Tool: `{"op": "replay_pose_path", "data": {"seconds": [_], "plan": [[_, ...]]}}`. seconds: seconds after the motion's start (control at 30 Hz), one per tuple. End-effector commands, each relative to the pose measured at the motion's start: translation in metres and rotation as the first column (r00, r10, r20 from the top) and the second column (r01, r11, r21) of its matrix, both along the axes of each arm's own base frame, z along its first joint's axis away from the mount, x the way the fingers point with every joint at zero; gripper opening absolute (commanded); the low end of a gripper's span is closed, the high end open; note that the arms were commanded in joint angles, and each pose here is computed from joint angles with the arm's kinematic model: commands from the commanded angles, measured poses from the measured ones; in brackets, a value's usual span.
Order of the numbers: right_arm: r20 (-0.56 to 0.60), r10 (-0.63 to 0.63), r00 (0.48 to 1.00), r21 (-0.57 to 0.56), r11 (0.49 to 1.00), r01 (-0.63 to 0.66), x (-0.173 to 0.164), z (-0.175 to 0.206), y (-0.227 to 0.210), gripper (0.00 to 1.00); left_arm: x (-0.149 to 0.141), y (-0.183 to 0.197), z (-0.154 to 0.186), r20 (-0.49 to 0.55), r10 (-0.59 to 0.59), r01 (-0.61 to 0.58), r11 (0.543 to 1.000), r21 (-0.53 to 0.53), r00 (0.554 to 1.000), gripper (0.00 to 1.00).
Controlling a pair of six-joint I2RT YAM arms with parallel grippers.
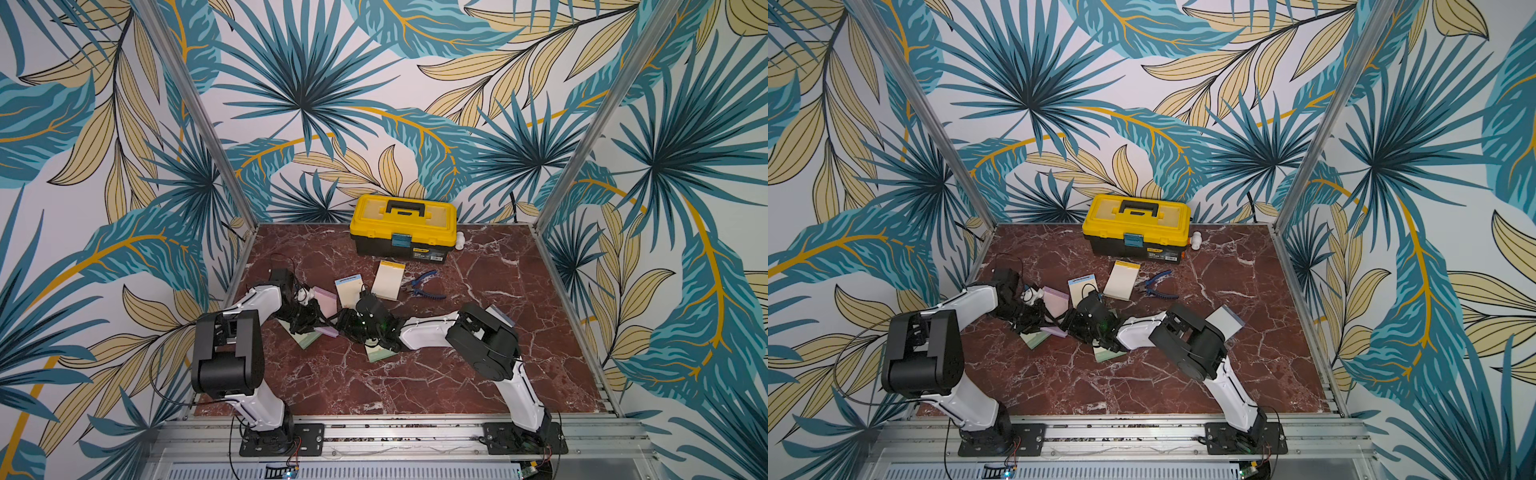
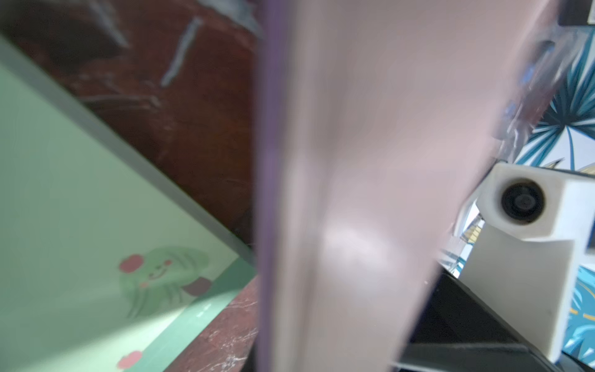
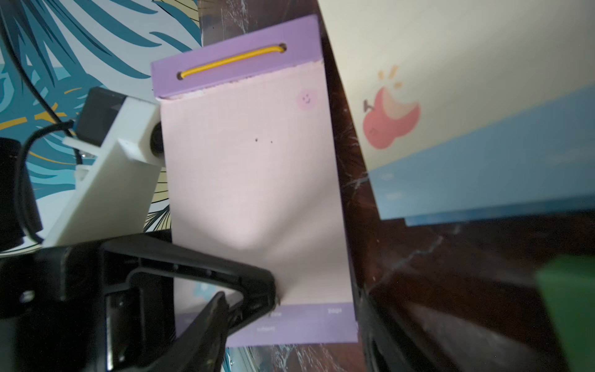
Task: Tear off pages from different memo pads
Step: Pick up the memo pad from the center of the board.
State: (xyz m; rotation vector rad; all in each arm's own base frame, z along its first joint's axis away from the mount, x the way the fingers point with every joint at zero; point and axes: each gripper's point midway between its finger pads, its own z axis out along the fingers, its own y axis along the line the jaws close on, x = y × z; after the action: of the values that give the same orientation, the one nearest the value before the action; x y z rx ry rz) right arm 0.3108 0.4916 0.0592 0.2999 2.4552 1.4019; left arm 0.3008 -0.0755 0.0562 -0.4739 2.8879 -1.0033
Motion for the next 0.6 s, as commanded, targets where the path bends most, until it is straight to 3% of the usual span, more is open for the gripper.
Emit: {"op": "replay_pose_path", "data": {"seconds": [0.0,0.17,0.27,0.43,0.57], "plan": [[0.051,0.029,0.998,-0.076,0.997,-0.025,-0.010,0.023,-0.021,0.66,0.002,-0.003,0.014,0.038,0.017,-0.016,1.000,-0.026,0.999,0.10],[0.121,0.151,0.981,-0.267,0.957,-0.115,-0.021,0.051,-0.057,0.67,-0.003,-0.003,0.050,0.121,-0.015,0.016,1.000,-0.007,0.993,0.03],[0.124,0.255,0.959,-0.323,0.924,-0.204,-0.033,0.064,-0.074,0.66,-0.008,-0.007,0.077,0.181,-0.034,0.038,0.999,-0.019,0.983,0.00],[0.152,0.325,0.933,-0.278,0.920,-0.275,-0.046,0.099,-0.107,0.66,-0.013,-0.031,0.121,0.317,-0.074,0.106,0.991,-0.083,0.946,0.00],[0.196,0.310,0.930,-0.206,0.941,-0.270,-0.043,0.130,-0.147,0.75,-0.011,-0.065,0.154,0.441,-0.139,0.208,0.972,-0.112,0.886,0.00]]}}
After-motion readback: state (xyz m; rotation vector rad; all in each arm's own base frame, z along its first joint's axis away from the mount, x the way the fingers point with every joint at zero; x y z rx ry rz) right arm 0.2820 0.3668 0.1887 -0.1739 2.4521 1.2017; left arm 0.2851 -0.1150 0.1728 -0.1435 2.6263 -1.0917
